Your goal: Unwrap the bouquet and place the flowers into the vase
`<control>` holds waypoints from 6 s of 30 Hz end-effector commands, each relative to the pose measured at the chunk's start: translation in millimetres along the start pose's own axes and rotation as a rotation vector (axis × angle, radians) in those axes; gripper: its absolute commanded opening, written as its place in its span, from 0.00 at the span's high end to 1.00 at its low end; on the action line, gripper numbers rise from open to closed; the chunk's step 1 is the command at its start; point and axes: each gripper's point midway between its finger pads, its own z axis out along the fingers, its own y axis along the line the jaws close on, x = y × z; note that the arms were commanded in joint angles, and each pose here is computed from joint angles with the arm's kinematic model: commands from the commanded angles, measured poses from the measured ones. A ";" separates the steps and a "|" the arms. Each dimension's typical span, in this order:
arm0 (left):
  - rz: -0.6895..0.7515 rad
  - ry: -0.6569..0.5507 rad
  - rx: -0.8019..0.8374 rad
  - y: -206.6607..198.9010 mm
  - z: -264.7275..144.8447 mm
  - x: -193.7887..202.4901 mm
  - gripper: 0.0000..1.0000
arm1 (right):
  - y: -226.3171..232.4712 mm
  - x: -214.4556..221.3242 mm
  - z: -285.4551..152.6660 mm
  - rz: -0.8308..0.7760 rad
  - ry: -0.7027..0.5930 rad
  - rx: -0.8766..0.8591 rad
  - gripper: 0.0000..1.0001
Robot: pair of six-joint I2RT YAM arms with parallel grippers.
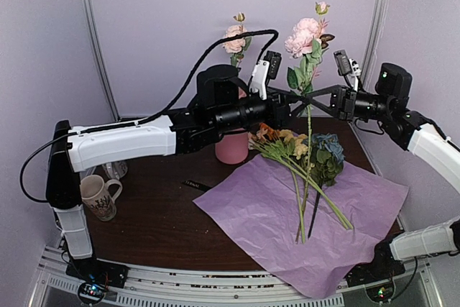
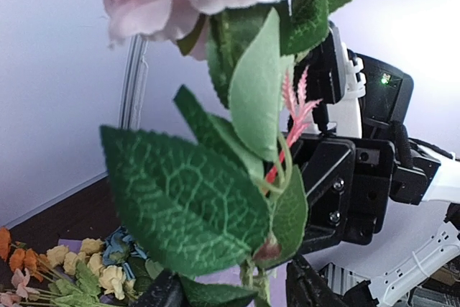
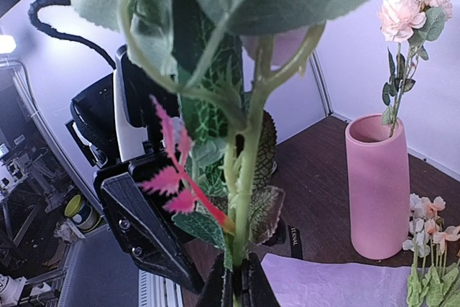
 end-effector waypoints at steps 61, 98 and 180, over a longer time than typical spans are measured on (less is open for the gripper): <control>0.363 -0.278 -0.298 155.3 -72.8 -229.4 1.00 | -79.4 116.6 -110.6 -0.095 0.170 0.421 0.14; 0.203 -0.104 -0.531 234.7 -139.5 -70.6 0.36 | -88.5 119.7 -112.4 -0.071 0.174 0.450 0.15; -0.018 0.214 -0.364 89.8 -184.5 106.3 0.47 | -200.9 168.0 2.2 -0.014 1.032 0.794 1.00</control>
